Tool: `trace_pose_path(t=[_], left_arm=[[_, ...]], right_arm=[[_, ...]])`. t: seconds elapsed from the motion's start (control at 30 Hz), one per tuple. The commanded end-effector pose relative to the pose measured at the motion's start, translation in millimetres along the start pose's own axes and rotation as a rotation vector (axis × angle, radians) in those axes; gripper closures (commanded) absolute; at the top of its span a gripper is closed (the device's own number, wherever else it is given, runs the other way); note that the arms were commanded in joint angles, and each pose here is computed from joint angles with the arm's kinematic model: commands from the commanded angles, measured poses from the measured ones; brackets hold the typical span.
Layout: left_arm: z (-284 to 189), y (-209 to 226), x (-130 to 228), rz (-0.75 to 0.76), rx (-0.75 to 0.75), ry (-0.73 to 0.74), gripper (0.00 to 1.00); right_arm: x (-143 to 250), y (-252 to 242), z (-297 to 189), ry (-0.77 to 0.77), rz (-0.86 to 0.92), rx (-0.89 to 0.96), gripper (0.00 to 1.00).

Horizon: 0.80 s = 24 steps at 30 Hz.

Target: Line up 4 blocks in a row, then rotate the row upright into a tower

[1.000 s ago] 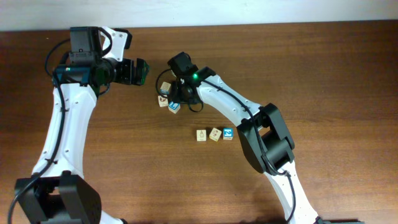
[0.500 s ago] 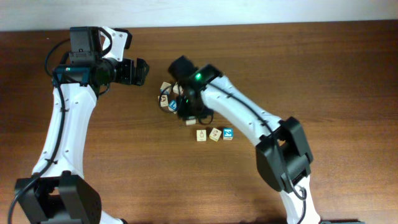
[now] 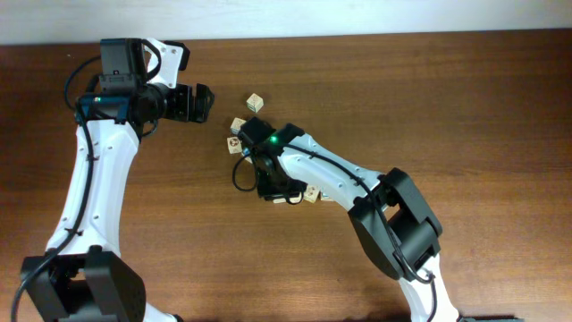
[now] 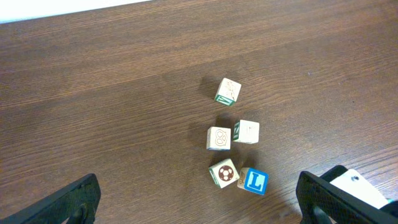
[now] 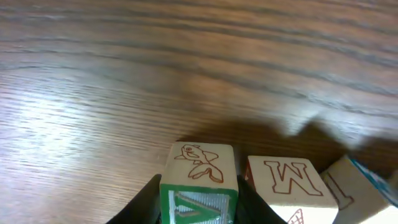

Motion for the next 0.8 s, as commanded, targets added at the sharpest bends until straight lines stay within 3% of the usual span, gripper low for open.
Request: trace_pose_path(t=[0.0,0.27,0.53,0.7,0.77], left_arm=[[-1,1,-6,0.003,0.002,-0.014,0.01],[-1,1,-6,0.003,0.002,-0.014,0.01],[-1,1,-6,0.003,0.002,-0.014,0.01],[-1,1,-6,0.003,0.002,-0.015,0.01],[-1,1,-6,0.003,0.002,-0.015,0.01]], right_arm=[[-5,-18,7,0.009,0.050,0.050,0.69],[-17,-3,-7,-0.030,-0.294,-0.005,0.72],[-1,-17,-8,0.047,0.014,0.049,0.71],[-1,-17,-7,0.045,0.014,0.047,0.52],[-2,-15,-10,0.042,0.014,0.044,0.53]])
Point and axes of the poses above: each gripper's point midway between its finger pads, its own z axis out along the fingers, its own y axis along the line the jaws close on, x = y × z, the point moved 2 cm from there along -z, back along the fingers, and after that the axes turned 11 degrees about z, right-handed, at the moved point
